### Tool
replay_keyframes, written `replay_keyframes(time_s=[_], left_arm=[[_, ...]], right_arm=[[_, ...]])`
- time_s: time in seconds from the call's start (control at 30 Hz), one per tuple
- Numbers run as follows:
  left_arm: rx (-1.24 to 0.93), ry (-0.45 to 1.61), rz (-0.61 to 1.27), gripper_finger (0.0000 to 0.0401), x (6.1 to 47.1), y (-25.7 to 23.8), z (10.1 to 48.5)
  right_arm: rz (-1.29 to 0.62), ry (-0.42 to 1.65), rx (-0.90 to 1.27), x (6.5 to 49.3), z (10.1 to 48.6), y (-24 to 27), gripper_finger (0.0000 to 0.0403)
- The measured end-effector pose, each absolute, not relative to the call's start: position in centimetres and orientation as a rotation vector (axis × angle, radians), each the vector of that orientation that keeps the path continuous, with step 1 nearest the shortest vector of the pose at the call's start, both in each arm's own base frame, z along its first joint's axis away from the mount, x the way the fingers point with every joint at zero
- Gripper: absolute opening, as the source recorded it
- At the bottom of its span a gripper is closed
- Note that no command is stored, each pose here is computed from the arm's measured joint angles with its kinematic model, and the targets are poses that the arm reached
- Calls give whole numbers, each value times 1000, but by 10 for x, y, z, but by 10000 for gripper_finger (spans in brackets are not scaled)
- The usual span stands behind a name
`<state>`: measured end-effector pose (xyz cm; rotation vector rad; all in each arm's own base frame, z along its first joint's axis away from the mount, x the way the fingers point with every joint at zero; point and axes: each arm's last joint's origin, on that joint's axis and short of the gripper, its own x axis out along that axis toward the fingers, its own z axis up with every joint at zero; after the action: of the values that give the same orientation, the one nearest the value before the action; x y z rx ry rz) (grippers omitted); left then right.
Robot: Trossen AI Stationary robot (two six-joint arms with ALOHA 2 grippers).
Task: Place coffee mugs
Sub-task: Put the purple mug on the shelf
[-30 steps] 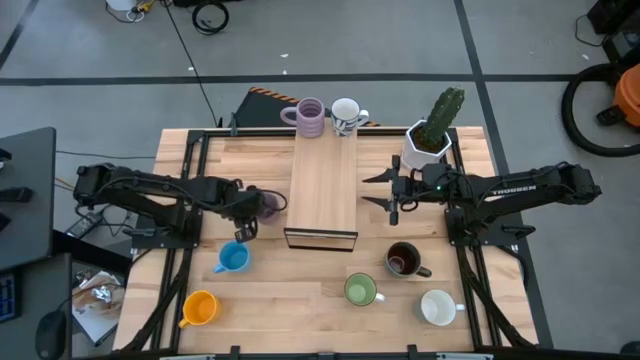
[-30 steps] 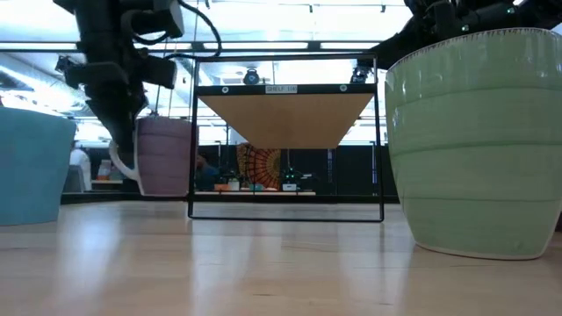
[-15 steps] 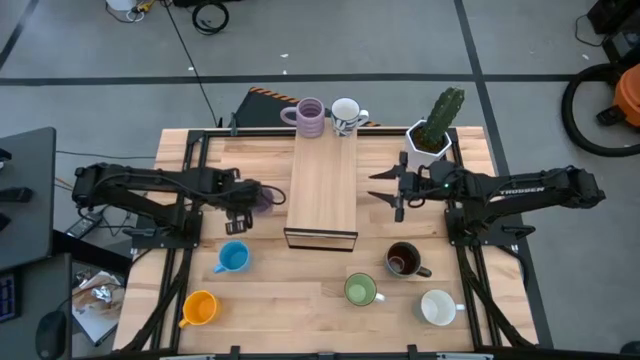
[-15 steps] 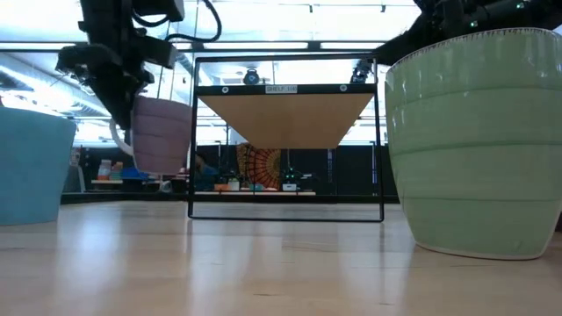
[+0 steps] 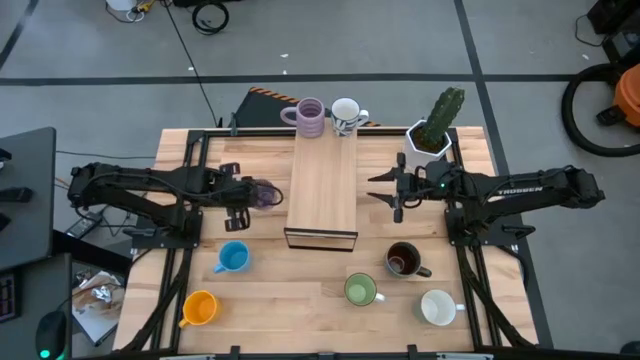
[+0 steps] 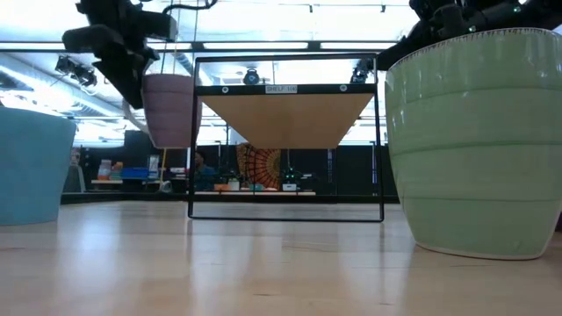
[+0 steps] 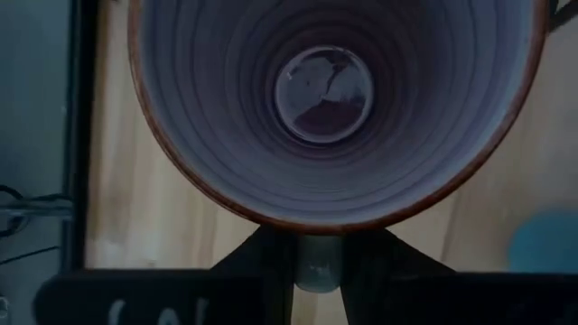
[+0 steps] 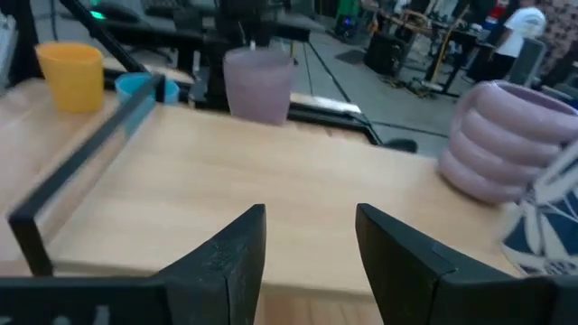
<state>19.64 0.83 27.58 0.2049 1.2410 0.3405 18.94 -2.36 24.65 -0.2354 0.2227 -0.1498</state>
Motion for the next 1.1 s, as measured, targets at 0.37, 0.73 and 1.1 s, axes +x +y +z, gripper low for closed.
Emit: replay_keyframes(time_s=[0.37, 0.73, 1.1], left_arm=[[267, 1214, 367, 61, 190, 9, 293], [233, 1076, 381, 61, 176, 21, 332], [316, 1018, 318, 61, 211, 70, 361]], right_arm=[[-199, 258, -231, 187, 244, -30, 178], [-178, 217, -252, 188, 248, -30, 177], [-153, 185, -277, 194, 248, -31, 177]])
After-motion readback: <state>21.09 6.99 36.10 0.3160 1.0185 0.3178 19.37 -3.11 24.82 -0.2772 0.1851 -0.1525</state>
